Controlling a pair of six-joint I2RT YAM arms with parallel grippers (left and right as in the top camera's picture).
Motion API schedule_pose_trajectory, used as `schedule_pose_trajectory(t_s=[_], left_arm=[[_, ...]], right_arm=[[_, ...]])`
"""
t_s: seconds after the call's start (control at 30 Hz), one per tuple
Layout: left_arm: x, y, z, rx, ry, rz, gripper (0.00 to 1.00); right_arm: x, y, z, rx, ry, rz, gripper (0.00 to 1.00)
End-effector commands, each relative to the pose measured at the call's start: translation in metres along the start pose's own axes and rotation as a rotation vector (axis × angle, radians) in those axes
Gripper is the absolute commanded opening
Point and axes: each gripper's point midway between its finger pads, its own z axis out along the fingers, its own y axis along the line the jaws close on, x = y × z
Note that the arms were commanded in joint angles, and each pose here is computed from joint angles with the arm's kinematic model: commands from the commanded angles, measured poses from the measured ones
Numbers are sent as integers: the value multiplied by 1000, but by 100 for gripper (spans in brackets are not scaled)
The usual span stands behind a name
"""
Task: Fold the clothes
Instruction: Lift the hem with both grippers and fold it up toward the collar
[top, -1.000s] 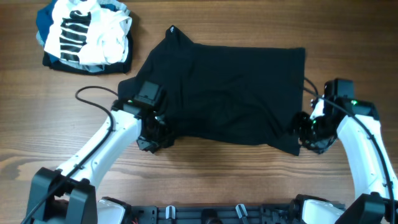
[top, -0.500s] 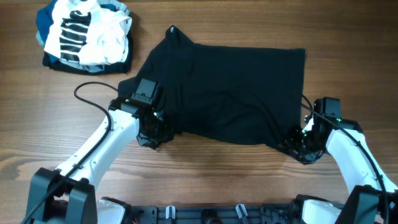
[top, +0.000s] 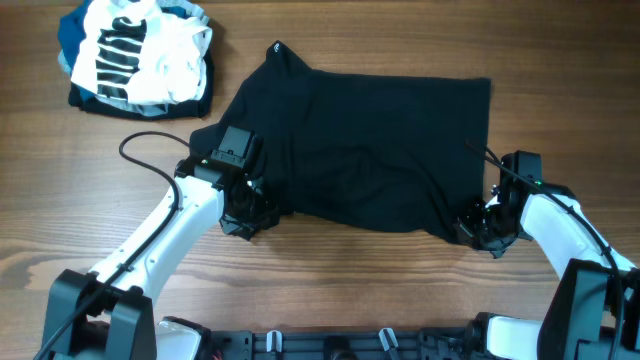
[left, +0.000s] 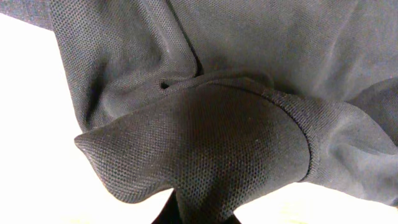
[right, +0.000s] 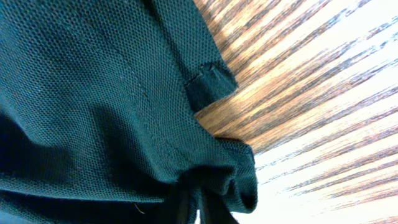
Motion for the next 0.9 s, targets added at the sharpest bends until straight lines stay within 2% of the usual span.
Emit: schedule_pose_trajectory(t_s=[0.0,0.17,0.3,0.4,0.6,0.77,0.87], left_arm=[[-9,3,-7,-12,-42,14,4],[-16,9,-47,-13,-58,9,4],[-22,-1,-86,71,-158,19,4],[-11,-6,-103,135,-172,32,4],[14,2,-123,159,-148,37,4],[29,-8,-142,160,-135,95,4],[24,-9,-142,116,-187,131,4]], right_arm=[[1,-6,4,42,16,1,4],[-34,7,-82,-9,-124,-57,4],[-37,8,-133,-51,-242,-113,4],[-28,5,-143,-59,-259,-115,4],[-13,1,-153,-63,-269,-122,4],[-3,-1,-165,-77,-310,-145,4],[-9,3,-167,-88,-338,-155,4]])
